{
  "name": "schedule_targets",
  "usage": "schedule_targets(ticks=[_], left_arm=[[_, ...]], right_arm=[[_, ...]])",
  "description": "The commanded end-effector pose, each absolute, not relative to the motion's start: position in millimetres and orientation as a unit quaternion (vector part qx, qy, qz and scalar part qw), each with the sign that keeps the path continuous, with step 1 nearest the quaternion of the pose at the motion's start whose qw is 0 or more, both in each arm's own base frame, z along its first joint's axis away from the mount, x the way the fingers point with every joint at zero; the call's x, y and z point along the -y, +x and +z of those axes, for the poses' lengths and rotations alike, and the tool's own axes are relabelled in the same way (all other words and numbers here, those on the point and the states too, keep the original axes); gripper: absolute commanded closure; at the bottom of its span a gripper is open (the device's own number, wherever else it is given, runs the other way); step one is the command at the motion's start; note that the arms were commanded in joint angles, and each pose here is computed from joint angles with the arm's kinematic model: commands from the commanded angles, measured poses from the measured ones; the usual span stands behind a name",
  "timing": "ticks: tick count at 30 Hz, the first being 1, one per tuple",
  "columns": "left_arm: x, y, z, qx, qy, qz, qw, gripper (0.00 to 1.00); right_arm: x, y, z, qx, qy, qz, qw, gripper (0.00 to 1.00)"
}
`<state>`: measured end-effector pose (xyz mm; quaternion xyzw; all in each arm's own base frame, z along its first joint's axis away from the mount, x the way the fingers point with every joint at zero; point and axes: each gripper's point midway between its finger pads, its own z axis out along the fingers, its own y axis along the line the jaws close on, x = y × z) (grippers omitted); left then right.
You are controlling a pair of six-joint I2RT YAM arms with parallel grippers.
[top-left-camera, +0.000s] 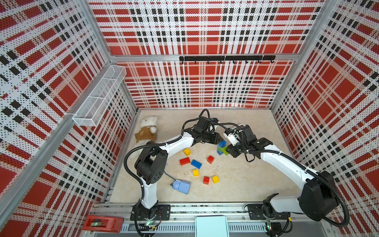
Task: Assemble a fork with lego
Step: Assemble the lego brick with the lego brick.
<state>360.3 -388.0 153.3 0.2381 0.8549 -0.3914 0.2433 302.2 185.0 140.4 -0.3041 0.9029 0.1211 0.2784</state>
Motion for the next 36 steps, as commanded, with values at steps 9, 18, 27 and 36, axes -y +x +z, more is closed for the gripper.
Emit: schedule_targets(ticks=[9,18,27,36], left_arm=[[380,357,145,-0.863,0.232,-0.384,0.232,0.75],[379,356,142,-0.865,0.231,-0.382,0.231,0.75],[377,357,141,-0.866,0.228,-0.381,0.231,0.75],[376,357,141,-0.866,0.227,-0.382,0.230,0.75]], right_arm=[[-195,312,140,-0.901,-0.305,0.130,0.281,1.00],[-195,315,135,-0.905,-0.298,0.128,0.275,1.00],[-194,312,128,-0.910,-0.297,0.129,0.261,1.00],[-194,308,119,-0.914,-0.297,0.130,0.242,1.00]])
